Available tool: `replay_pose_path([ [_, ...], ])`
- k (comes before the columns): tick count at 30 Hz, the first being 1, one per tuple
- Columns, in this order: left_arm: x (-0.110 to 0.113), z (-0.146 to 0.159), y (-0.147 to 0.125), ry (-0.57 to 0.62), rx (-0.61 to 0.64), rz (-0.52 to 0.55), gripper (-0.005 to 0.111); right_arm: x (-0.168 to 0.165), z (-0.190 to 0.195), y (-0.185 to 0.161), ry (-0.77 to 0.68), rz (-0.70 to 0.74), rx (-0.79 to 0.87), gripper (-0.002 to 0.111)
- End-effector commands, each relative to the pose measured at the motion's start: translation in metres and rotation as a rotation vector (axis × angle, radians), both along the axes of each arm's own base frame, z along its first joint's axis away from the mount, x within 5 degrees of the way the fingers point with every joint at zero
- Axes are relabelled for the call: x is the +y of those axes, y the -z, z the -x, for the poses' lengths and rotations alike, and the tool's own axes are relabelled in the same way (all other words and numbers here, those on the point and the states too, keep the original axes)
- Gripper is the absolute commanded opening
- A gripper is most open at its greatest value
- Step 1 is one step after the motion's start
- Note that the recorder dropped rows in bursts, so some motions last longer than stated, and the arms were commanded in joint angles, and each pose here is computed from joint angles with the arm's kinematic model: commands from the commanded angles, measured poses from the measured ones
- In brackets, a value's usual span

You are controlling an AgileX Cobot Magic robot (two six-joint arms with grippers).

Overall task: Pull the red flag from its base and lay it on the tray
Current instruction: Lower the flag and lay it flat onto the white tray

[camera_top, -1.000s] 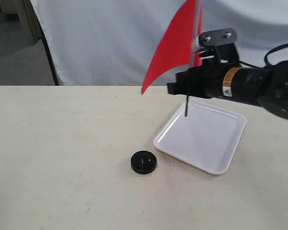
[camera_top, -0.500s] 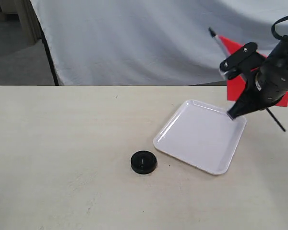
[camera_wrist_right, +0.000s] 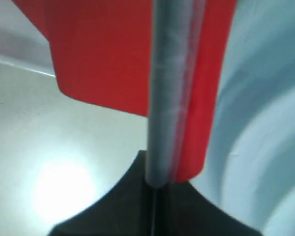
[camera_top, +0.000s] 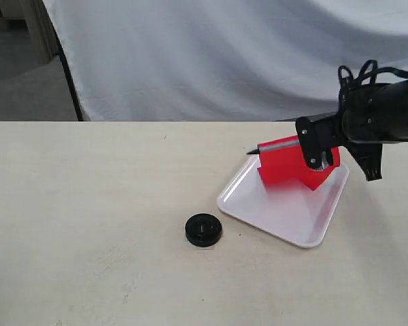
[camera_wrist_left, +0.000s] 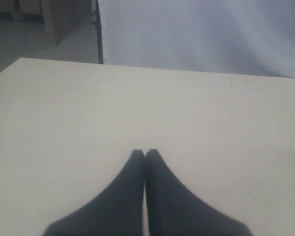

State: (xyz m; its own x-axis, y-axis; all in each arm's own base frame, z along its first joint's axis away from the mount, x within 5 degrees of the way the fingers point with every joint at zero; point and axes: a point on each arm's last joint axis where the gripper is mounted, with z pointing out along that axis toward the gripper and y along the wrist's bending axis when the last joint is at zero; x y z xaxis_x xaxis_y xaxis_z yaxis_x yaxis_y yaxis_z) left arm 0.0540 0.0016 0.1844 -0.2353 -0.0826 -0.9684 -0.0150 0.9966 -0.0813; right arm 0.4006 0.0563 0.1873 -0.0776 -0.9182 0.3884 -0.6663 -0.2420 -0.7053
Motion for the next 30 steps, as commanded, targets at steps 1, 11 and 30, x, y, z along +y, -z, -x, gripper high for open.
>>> replay_pose_path([
  [1,0.0,0.0,0.001,0.005,-0.001,-0.003,0.0,0.005,-0.013,0.022,-0.208,0.228,0.023,-0.001],
  [11,0.0,0.0,0.001,0.005,-0.001,-0.003,0.0,0.019,-0.025,0.064,-0.349,0.183,0.109,-0.001],
  [30,0.0,0.0,0.001,0.005,-0.001,-0.003,0.0,0.02,-0.025,0.066,-0.287,0.099,0.089,0.06],
])
